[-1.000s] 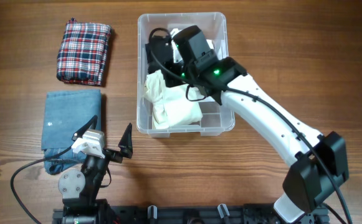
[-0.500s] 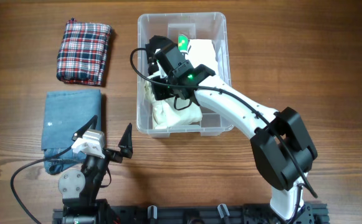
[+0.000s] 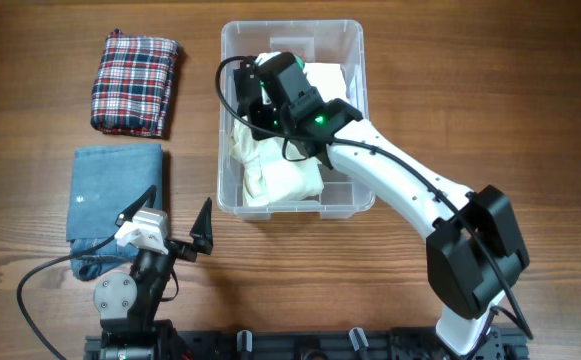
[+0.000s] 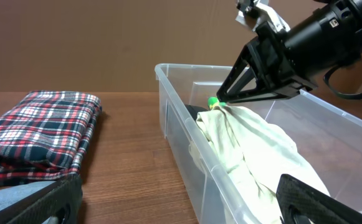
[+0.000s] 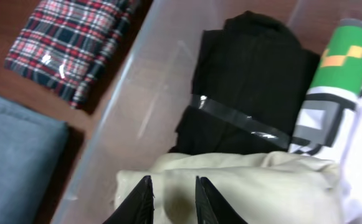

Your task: Pack container

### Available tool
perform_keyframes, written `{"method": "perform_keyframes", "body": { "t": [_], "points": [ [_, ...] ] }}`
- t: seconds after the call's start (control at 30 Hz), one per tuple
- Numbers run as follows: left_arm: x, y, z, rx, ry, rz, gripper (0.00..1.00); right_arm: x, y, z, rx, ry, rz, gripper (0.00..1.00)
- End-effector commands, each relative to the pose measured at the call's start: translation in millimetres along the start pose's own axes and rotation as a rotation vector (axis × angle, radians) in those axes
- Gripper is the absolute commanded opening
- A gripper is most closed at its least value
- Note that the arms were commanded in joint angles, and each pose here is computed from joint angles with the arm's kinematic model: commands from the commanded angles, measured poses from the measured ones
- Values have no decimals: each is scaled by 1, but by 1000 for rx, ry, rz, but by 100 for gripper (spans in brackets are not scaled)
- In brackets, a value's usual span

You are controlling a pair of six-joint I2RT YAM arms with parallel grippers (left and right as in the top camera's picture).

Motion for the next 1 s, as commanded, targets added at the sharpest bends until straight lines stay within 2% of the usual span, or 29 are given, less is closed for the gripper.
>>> {"method": "perform_keyframes", "body": {
  "t": [0.0, 0.3, 0.43, 0.53, 0.6, 0.7, 0.77, 0.8, 0.87, 0.97],
  "points": [
    [1, 0, 0, 1, -15, -1, 100, 10, -13, -12, 53, 19, 23, 22],
    [1, 0, 0, 1, -15, -1, 100, 44, -53, -36, 126, 14, 129, 22],
    [1, 0, 0, 1, -15, -1, 100, 37, -52, -36, 140, 20, 88, 22],
    [1, 0, 0, 1, -15, -1, 100, 17, -38, -32, 163, 23, 9, 27],
    [1, 0, 0, 1, -15, -1, 100, -3, -19, -27, 159, 15, -60, 34],
    [1, 0, 0, 1, -15, -1, 100, -39, 24, -24, 123, -18, -172, 55],
    [1, 0, 0, 1, -15, -1, 100, -66, 62, -33, 113, -56, -260, 83],
    [1, 0, 0, 1, -15, -1, 100, -75, 76, -41, 122, -74, -291, 89],
    [1, 0, 0, 1, -15, -1, 100, -95, 108, -68, 175, -124, -360, 95],
    [1, 0, 0, 1, -15, -1, 100, -114, 155, -125, 305, -222, -437, 99]
  ]
}}
Point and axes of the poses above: each gripper's point midway between its finger pads, its own y axis back along the fingers, its own z axis along the line the jaws close on, x = y × z, the point moved 6 cm from there along y, back along the fingers, and after that the axes turned 13 degrees about -y, right-handed, at the moved point
